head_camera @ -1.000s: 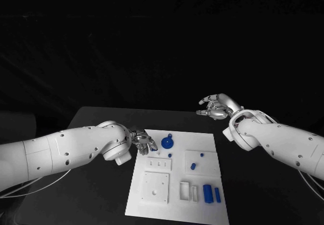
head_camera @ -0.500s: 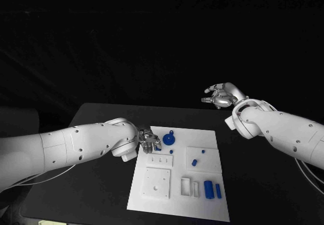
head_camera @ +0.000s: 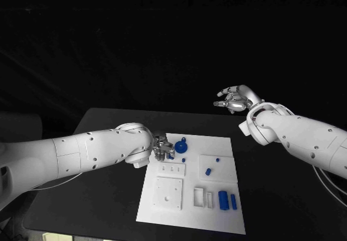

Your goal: Assemble the parts on the task board

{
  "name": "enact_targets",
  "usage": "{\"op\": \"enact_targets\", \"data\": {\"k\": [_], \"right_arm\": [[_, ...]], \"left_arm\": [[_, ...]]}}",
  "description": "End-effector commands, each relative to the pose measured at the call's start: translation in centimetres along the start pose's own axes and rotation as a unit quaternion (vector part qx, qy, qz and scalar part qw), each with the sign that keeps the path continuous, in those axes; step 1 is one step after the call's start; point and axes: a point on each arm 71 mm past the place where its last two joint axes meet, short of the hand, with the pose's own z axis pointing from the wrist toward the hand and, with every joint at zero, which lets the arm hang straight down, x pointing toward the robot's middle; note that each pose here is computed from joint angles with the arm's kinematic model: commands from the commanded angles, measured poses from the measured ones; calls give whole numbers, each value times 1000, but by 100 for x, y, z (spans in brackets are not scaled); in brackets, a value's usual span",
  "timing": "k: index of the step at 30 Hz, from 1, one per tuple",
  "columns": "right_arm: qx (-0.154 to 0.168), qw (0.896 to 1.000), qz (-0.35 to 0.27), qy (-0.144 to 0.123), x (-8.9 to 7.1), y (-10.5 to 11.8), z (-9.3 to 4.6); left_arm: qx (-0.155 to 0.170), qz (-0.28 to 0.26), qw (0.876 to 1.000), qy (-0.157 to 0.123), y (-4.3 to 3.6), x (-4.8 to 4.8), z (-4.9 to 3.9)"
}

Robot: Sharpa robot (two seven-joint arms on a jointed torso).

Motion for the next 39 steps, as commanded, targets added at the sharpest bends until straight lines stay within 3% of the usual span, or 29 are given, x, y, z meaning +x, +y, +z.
{"op": "enact_targets", "data": {"k": [1,13,21,39], "right_arm": [[-4,1000,3,9,22,23,1],[-5,1000,5,14,45,44,-3],[-6,1000,6,19,71,65,3],[-9,1000,7,25,99,92,-1]], "left_arm": [[-1,48,999,-2,-4,26,26],[-10,61,998,25,-8,168,102],[-11,64,997,41,-7,257,108],[-13,72,996,43,-4,297,102]]}}
